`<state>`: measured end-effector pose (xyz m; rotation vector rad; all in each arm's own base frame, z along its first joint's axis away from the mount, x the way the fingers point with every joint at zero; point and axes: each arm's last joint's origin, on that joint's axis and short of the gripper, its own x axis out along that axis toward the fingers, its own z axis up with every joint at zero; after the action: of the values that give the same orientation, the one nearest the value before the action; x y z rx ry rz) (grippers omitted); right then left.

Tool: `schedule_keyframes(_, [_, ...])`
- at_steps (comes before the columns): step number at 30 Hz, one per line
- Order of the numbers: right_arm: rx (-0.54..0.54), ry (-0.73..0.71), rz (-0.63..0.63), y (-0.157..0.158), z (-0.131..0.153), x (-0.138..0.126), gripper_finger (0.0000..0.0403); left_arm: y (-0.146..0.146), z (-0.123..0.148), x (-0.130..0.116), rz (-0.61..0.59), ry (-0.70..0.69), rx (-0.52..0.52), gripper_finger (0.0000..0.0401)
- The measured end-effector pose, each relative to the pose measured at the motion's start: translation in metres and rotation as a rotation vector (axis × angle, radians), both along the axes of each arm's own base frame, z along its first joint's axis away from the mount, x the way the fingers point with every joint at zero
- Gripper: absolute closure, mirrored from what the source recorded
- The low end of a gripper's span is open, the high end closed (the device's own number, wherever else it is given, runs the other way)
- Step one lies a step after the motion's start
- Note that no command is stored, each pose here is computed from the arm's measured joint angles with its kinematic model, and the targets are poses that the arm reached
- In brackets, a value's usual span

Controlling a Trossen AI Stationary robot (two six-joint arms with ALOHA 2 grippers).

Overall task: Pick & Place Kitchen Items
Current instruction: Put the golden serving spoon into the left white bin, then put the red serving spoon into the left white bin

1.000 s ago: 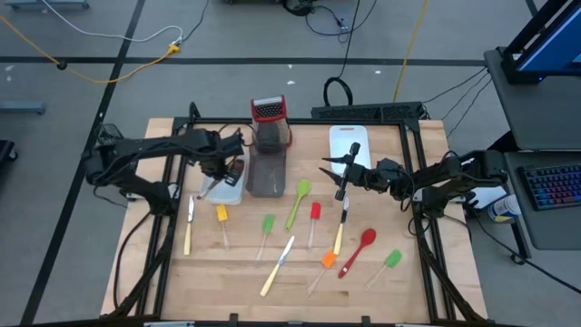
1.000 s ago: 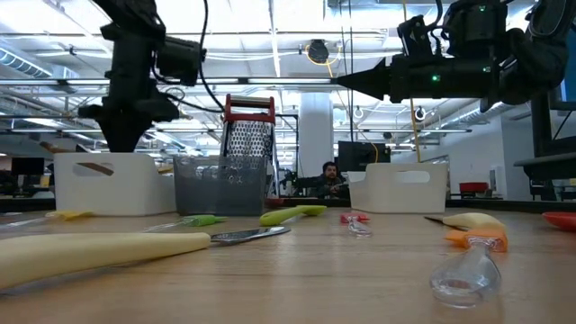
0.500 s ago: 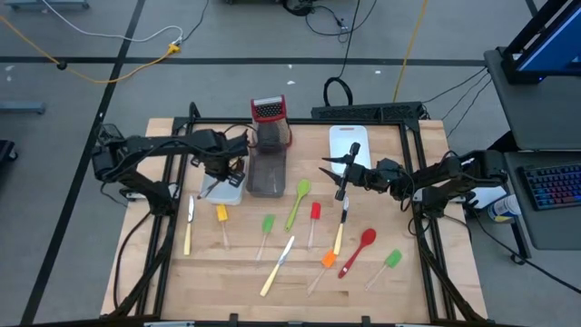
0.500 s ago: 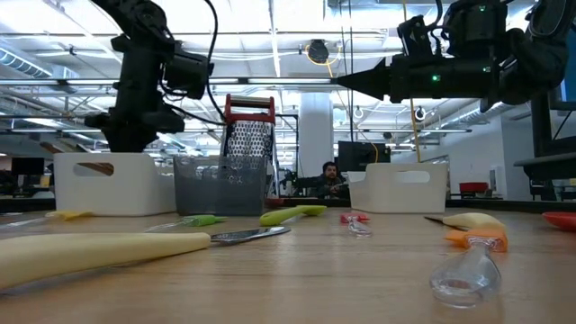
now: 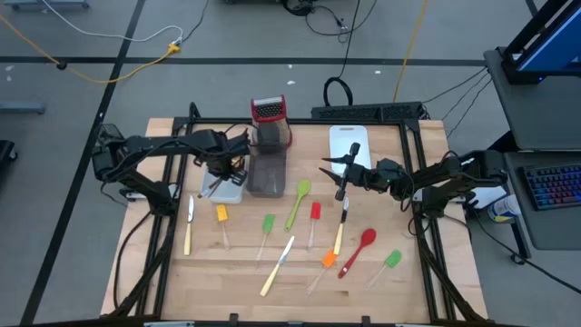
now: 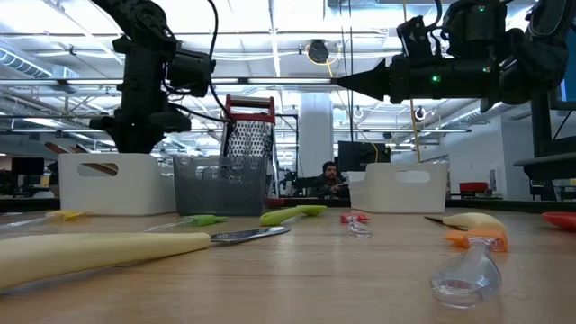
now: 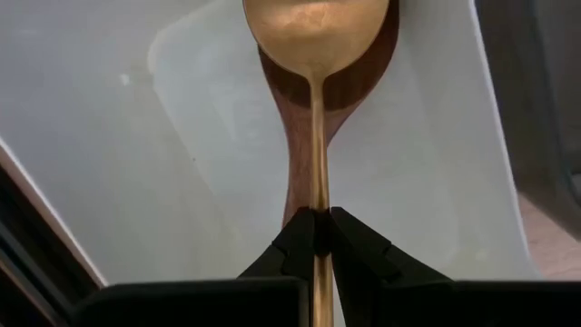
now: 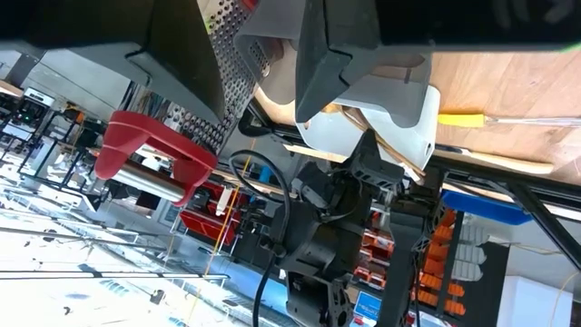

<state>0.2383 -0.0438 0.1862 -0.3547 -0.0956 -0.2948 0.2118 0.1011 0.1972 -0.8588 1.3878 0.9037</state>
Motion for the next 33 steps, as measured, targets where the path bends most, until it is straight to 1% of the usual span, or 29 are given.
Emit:
schedule_keyframes(5, [0.000,0.000,0.000,0.0000,0.0000,0.0000,0.0273,0.0001,-0.0001,-0.0002,-0.002,0.001,0.000,0.0380])
schedule_keyframes(12, [0.000,0.000,0.000,-0.0001,0.0000,0.0000,0.0273,0.0000,0.0000,-0.0002,-0.037,0.002,-0.001,0.0379])
schedule_keyframes(16, [0.000,0.000,0.000,0.0000,0.0000,0.0000,0.0273,0.0000,0.0000,-0.0003,-0.084,0.004,-0.002,0.0379])
schedule_keyframes(20, [0.000,0.000,0.000,0.0000,0.0000,0.0000,0.0273,0.0000,0.0000,-0.0003,-0.087,0.004,-0.001,0.0377])
schedule_keyframes(23, [0.000,0.000,0.000,-0.0001,0.0000,0.0000,0.0273,0.0000,0.0000,-0.0003,-0.086,0.004,-0.001,0.0363])
schedule_keyframes(29, [0.000,0.000,0.000,-0.0001,0.0000,0.0000,0.0273,0.0006,0.0002,-0.0006,-0.083,0.014,0.021,0.0318])
schedule_keyframes(33, [0.000,0.000,0.000,0.0000,0.0000,0.0000,0.0273,0.0006,0.0002,-0.0006,-0.083,0.014,0.022,0.0301])
